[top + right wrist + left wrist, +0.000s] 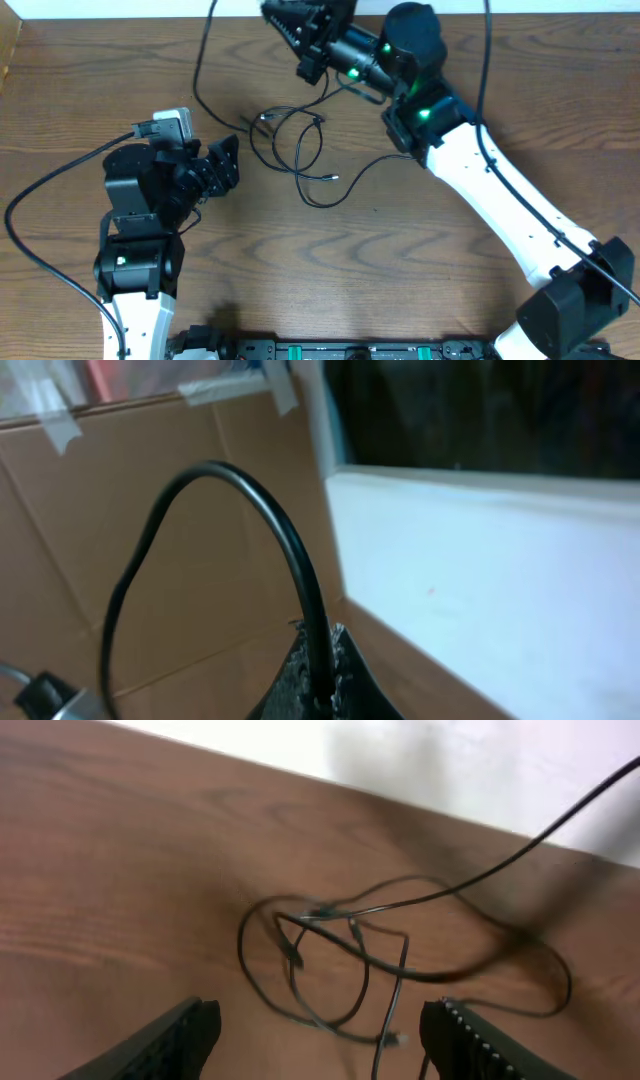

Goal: Untangle cables

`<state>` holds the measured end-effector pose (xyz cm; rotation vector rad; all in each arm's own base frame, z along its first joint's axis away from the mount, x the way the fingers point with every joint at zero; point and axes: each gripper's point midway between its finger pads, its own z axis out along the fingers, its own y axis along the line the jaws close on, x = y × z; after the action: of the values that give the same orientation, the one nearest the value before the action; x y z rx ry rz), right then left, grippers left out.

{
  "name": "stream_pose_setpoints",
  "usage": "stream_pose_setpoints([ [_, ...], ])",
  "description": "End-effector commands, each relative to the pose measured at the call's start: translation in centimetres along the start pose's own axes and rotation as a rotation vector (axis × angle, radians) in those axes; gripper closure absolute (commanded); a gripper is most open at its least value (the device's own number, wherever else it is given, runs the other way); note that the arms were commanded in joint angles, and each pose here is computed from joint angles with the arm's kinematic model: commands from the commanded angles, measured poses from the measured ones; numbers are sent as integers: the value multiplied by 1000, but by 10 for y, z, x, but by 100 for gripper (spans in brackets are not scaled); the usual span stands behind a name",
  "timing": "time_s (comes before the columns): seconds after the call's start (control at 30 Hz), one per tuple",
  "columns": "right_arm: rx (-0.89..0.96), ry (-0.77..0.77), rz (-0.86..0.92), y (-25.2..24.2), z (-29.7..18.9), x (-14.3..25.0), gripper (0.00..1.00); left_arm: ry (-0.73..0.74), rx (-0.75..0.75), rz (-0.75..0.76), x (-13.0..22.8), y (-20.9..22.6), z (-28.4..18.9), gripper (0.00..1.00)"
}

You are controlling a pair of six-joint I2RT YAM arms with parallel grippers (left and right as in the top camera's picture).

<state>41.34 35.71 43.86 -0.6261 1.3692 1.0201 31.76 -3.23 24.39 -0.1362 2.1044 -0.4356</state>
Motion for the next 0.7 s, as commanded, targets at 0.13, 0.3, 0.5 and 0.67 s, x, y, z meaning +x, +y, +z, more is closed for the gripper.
stream_pose_setpoints([
  [0.13,204,-122,-110,-42,-38,-60,99,66,-3,-18,14,2,-1,18],
  [0.3,380,-111,-112,-94,-80,-77,99,120,-16,-36,28,5,-2,13],
  [0.5,707,-2,-136,-172,-154,-75,99,179,-30,-57,41,8,-1,12],
  [0.67,1022,88,-176,-226,-242,-79,99,242,-46,-79,56,13,1,9],
])
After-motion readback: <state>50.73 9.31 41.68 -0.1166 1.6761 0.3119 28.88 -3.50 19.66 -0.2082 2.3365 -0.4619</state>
